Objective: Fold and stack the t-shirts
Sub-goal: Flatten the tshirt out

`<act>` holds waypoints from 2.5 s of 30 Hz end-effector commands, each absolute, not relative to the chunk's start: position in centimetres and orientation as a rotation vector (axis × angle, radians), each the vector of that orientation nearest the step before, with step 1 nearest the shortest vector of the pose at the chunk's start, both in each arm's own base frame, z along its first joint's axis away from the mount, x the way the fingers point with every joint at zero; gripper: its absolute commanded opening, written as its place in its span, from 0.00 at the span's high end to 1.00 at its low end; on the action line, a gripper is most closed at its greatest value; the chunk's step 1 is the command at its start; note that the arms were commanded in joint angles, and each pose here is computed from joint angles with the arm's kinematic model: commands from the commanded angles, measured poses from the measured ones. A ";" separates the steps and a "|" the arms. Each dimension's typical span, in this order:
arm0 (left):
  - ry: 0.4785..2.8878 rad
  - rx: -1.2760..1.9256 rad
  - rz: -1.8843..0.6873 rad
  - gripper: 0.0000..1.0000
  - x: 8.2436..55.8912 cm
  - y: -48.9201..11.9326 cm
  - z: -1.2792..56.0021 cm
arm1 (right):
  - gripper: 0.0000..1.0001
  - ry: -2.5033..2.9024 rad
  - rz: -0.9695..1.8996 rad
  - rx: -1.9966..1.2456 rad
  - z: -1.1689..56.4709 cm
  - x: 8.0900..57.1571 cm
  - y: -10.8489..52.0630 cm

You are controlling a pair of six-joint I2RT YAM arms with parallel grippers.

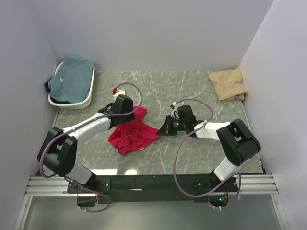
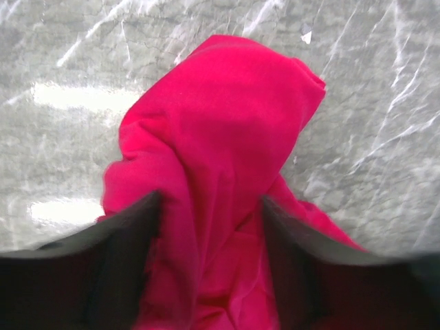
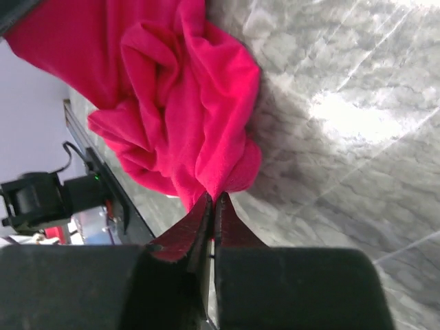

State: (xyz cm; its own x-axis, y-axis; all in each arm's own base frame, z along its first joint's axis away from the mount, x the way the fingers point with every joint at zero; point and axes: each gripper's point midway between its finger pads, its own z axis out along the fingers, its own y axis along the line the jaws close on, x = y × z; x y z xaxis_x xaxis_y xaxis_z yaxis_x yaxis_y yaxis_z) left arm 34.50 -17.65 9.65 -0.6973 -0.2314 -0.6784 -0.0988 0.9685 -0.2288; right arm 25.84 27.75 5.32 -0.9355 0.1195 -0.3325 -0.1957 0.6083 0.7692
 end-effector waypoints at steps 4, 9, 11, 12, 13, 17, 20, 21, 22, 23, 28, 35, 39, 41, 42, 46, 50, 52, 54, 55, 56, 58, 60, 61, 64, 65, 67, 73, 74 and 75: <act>2.310 -0.234 -0.242 0.99 35.3 -17.7 10.8 | 1.00 2.285 1.085 -0.168 11.8 28.5 26.8; 2.271 -0.267 -0.210 0.99 34.9 -16.4 13.0 | 1.00 2.177 0.740 -0.134 17.4 29.5 21.6; 2.276 -0.277 -0.198 0.99 34.3 -15.9 13.4 | 1.00 2.122 0.656 -0.106 20.5 29.2 19.5; 2.258 -0.289 -0.211 0.99 34.0 -15.7 14.3 | 1.00 2.096 0.595 -0.077 21.4 29.4 18.3; 2.264 -0.294 -0.209 0.99 33.6 -15.4 14.4 | 1.00 2.043 0.566 -0.068 23.5 29.4 17.4; 2.264 -0.334 -0.212 0.85 32.1 -14.6 14.6 | 1.00 2.015 0.445 -0.034 26.2 28.5 14.4; 2.229 -0.367 -0.239 0.37 31.4 -14.1 14.6 | 1.00 1.965 0.447 -0.047 29.0 28.1 14.1; 2.222 -0.378 -0.253 0.23 31.0 -13.9 14.3 | 1.00 1.952 0.444 -0.050 29.7 28.1 13.9; 2.212 -0.384 -0.268 0.10 31.0 -14.0 14.4 | 1.00 1.922 0.454 -0.054 31.2 28.1 14.0; 2.213 -0.374 -0.302 0.01 30.8 -14.4 14.3 | 1.00 1.919 0.450 -0.055 31.7 28.2 14.0; 2.230 -0.335 -0.373 0.00 31.1 -16.0 13.4 | 1.00 1.890 0.471 -0.073 34.2 28.3 14.4; 2.231 -0.107 -0.788 0.00 32.1 -24.5 13.8 | 1.00 1.812 0.640 -0.224 38.5 26.5 17.0; 2.196 -0.101 -0.828 0.01 34.5 -27.5 15.5 | 1.00 1.693 0.901 -0.436 44.3 24.4 21.6; 2.227 -0.121 -0.790 0.01 35.0 -27.4 14.9 | 1.00 1.623 0.947 -0.505 47.4 23.9 22.6; 2.219 -0.130 -0.787 0.01 35.3 -27.5 15.3 | 1.00 1.594 0.968 -0.532 48.2 23.5 22.9; 2.188 -0.147 -0.780 0.01 35.0 -26.9 15.9 | 1.00 1.589 0.824 -0.419 48.6 24.4 20.3; 2.134 -0.209 -0.677 0.01 35.1 -24.5 16.9 | 1.00 1.768 0.451 -0.169 42.9 27.9 14.5; 2.131 -0.219 -0.638 0.00 35.1 -23.8 17.0 | 1.00 1.842 0.300 -0.081 40.1 29.1 12.3; 2.114 -0.263 -0.583 0.01 35.3 -22.6 17.4 | 1.00 1.888 0.208 -0.015 38.1 29.2 10.7; 2.124 -0.278 -0.557 0.01 35.1 -22.1 17.2 | 1.00 1.885 0.195 0.000 38.0 29.0 10.3; 2.114 -0.294 -0.546 0.00 35.0 -21.7 17.4 | 1.00 1.862 0.196 0.021 38.5 28.9 10.0; 2.085 -0.331 -0.527 0.01 35.1 -21.0 17.8 | 1.00 1.795 0.257 -0.001 40.2 28.0 10.2; 2.070 -0.300 -0.578 0.01 34.7 -21.5 18.1 | 1.00 1.756 0.285 -0.020 42.4 27.5 10.4; 2.065 -0.274 -0.615 0.01 34.5 -22.1 18.4 | 1.00 1.778 0.283 -0.035 42.3 27.3 10.5; 2.069 -0.139 -0.769 0.00 34.1 -25.0 18.8 | 1.00 1.771 0.271 -0.010 43.6 27.3 10.1; 2.092 -0.111 -0.797 0.01 34.4 -26.1 18.2 | 1.00 1.763 0.273 -0.001 43.7 27.3 10.0; 2.134 -0.008 -0.893 0.01 33.7 -28.5 17.5 | 1.00 1.760 0.272 0.006 43.3 27.2 9.9; 2.174 0.079 -0.960 0.01 35.0 -34.1 14.5 | 1.00 1.787 0.310 -0.006 41.9 27.0 10.5; 2.185 0.080 -0.988 0.01 35.2 -34.9 13.7 | 1.00 1.792 0.315 -0.008 41.8 26.9 10.6; 2.131 0.093 -1.036 0.01 35.7 -35.8 14.5 | 1.00 1.801 0.316 -0.014 41.4 27.0 10.7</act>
